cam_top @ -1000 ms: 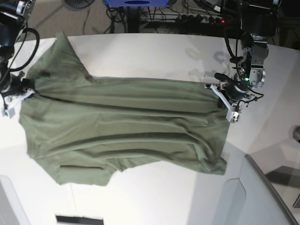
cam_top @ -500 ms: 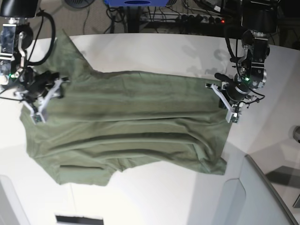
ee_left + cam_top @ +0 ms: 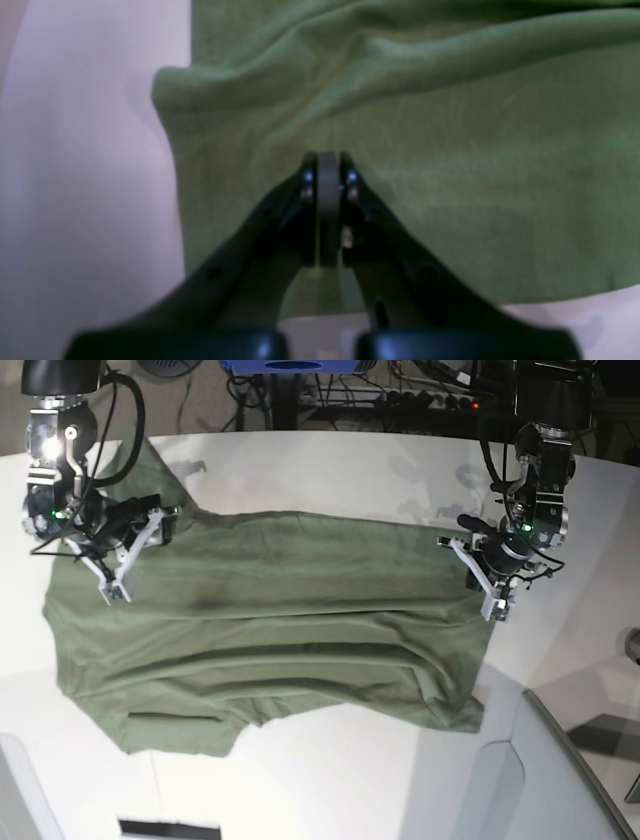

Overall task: Layout the t-shirt on the table in an organized manner, then fold the t-shirt properly
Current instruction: 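Pull the shirt shoulder edges outward with both grippers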

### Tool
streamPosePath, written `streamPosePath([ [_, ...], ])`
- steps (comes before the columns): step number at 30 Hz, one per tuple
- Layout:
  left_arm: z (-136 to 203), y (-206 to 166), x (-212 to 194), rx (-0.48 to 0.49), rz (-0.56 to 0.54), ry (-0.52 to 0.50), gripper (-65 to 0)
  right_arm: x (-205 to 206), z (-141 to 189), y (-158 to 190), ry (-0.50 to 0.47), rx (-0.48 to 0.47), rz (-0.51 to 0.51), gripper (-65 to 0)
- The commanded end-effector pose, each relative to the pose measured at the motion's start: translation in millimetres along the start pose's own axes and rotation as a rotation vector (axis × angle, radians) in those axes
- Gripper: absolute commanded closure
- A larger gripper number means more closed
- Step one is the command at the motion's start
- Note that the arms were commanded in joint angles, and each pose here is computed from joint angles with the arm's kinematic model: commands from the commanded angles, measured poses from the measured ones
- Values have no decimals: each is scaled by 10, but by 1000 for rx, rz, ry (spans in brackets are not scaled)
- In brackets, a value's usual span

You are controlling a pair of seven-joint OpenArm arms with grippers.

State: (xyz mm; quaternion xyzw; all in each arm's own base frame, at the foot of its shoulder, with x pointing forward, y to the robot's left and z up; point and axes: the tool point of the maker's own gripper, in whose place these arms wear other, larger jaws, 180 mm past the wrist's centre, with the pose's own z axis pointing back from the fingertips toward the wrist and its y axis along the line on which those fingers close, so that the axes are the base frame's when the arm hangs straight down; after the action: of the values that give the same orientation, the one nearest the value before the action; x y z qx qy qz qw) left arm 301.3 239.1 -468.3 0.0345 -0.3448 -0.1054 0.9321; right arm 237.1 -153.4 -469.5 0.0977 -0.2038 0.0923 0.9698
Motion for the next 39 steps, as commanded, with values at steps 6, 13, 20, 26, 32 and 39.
streamPosePath([
  [6, 16, 89, 189, 17, 1, -53, 0, 87, -84, 111, -19, 38, -25, -300],
  [13, 14, 94, 181, 19, -4, -50, 0, 42, -117, 107, -1, 41, -33, -45],
  [20, 24, 150, 174, 28, -12, -46, 0, 64, 132, 203, -18, 25, 17, -17],
  [26, 25, 157, 174, 29, -13, -46, 0, -235, 168, 412, 67, 57, -1, -24],
  [32, 22, 164, 201, 30, -13, -49, 0, -492, 139, 610, 116, 97, -37, -39],
  [39, 23, 169, 202, 32, -12, -49, 0, -451, 253, 611, 126, 85, -19, -306],
])
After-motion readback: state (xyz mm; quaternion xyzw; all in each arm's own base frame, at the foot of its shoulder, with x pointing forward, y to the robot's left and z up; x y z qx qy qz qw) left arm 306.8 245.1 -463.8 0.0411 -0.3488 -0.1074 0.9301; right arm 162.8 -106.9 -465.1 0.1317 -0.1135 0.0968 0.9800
